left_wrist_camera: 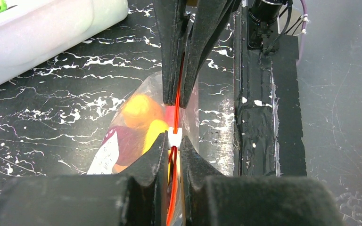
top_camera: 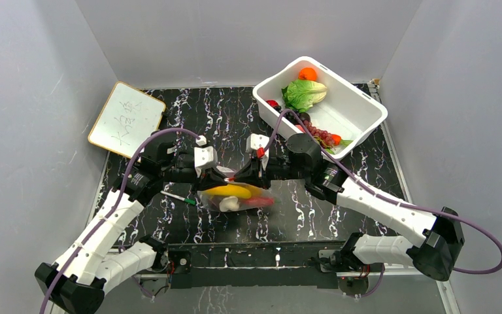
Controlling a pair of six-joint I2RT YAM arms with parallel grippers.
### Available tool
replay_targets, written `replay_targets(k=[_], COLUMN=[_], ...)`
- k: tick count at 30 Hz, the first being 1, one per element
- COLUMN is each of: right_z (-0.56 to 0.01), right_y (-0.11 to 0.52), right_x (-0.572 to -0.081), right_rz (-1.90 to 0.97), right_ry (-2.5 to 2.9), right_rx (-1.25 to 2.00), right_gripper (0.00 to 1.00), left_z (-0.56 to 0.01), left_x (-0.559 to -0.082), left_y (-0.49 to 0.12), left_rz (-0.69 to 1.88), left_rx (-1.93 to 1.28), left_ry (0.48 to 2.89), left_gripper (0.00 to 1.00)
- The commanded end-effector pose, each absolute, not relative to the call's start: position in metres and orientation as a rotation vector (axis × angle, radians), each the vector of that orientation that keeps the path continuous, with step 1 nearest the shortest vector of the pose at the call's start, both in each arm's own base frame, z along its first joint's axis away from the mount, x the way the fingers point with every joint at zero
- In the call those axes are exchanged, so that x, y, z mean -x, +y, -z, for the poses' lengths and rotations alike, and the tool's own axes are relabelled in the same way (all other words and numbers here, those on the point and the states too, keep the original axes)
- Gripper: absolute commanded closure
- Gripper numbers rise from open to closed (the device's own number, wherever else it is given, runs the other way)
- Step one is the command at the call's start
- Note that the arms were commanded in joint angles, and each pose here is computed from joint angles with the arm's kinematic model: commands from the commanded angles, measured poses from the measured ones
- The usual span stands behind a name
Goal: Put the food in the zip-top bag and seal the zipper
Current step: Zip the zipper food storage bag at the center of the board.
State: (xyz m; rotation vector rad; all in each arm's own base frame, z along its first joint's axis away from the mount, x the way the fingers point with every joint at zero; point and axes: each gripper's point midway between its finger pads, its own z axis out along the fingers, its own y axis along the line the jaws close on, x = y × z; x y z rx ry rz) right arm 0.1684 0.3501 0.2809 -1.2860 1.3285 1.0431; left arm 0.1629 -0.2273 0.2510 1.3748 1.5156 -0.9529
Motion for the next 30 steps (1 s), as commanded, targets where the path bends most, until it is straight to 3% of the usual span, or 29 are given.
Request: replay_targets(k=[1, 30], right_z=[-0.328, -0.387], right_y=[0.347, 0.251], right_x=[-0.174, -0.237], right_rz=[-1.007, -0.506], right_ry=[1.195, 1.271], right_rx=[1.181, 0.761], right_gripper=[1.0, 1.0], left_z=[-0.258, -0.262], left_x=[-0.155, -0.144], left_y=[-0.226, -0.205], left_rz=[0.971, 0.859], left_rx=[-1.4, -1.386], left_ry=[1.479, 1.542], left_gripper=[1.0, 1.0])
